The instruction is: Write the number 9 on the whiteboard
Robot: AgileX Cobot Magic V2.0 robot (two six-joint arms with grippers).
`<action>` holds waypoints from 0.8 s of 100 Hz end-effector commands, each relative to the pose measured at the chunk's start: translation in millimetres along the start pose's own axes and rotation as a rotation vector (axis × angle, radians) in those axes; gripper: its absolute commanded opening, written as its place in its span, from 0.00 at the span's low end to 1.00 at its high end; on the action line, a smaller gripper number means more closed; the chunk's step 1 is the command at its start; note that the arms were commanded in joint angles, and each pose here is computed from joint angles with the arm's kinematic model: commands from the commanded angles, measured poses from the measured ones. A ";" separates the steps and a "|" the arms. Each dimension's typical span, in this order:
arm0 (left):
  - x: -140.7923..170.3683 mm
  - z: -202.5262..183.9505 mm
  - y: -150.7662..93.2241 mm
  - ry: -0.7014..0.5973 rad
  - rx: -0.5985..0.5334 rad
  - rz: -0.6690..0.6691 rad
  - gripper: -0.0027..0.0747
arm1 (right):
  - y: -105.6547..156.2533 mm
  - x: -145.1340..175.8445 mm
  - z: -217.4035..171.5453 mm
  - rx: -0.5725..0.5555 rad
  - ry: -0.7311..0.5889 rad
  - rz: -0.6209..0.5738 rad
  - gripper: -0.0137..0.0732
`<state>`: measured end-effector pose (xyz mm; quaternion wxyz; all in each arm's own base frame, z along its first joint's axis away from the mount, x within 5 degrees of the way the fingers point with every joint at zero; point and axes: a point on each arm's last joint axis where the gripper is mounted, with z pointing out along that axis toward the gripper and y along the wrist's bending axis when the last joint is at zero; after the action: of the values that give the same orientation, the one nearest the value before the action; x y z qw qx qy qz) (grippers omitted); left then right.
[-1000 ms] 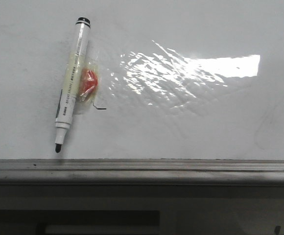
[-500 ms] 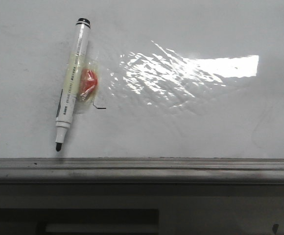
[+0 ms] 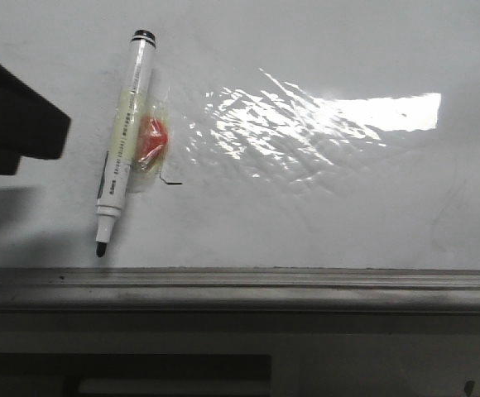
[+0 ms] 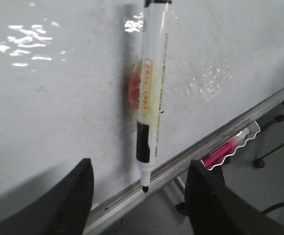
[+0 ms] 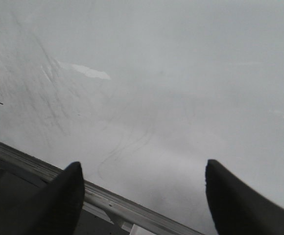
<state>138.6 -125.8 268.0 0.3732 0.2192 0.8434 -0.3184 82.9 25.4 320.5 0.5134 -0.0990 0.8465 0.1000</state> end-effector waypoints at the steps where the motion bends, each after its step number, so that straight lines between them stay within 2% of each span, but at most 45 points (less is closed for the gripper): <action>1: -15.5 7.9 -7.9 -0.098 -0.017 -0.002 0.49 | -1.1 -17.5 -4.5 0.019 -0.106 -0.017 0.69; 27: -11.8 37.2 -9.6 -0.103 -0.079 -0.004 0.46 | -1.1 -17.5 -4.5 0.019 -0.106 -0.017 0.69; 36: -9.9 43.6 -6.3 -0.089 -0.096 -0.037 0.41 | -1.1 -17.5 -4.5 0.019 -0.106 -0.017 0.69; 45: -8.2 48.0 -4.5 -0.075 -0.105 -0.043 0.30 | -1.3 -18.4 -4.6 0.022 -0.116 -0.021 0.69; 50: -7.5 48.9 -4.5 -0.068 -0.104 -0.044 0.20 | -1.4 -19.3 -4.7 0.024 -0.125 -0.029 0.69; 55: -8.6 47.0 -8.2 -0.058 -0.079 -0.037 0.05 | -1.4 -20.8 -5.5 0.026 -0.135 -0.042 0.69; 57: -9.1 46.4 -10.1 -0.049 -0.064 -0.029 0.01 | -1.3 -21.6 -6.0 0.026 -0.138 -0.045 0.69; 59: -9.9 45.5 -11.9 -0.044 -0.052 -0.020 0.01 | -1.2 -22.2 -6.6 0.026 -0.139 -0.051 0.69; 66: -13.7 38.5 -23.4 -0.002 0.029 0.087 0.01 | 2.3 -26.8 -11.5 -0.002 -0.140 -0.085 0.69; 72: -16.0 28.2 -36.2 0.046 0.127 0.256 0.01 | 8.6 -30.9 -16.2 -0.058 -0.148 -0.156 0.69; 79: -17.5 13.5 -49.8 0.073 0.244 0.495 0.01 | 19.6 -35.5 -21.7 -0.167 -0.167 -0.236 0.69; 80: -16.4 13.2 -50.4 0.083 0.254 0.495 0.01 | 21.7 -36.4 -22.3 -0.191 -0.168 -0.233 0.69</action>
<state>139.2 -172.4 266.9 0.3578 0.3704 0.8007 -0.3059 77.6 32.5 342.4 0.5438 -0.1807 0.8137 0.0981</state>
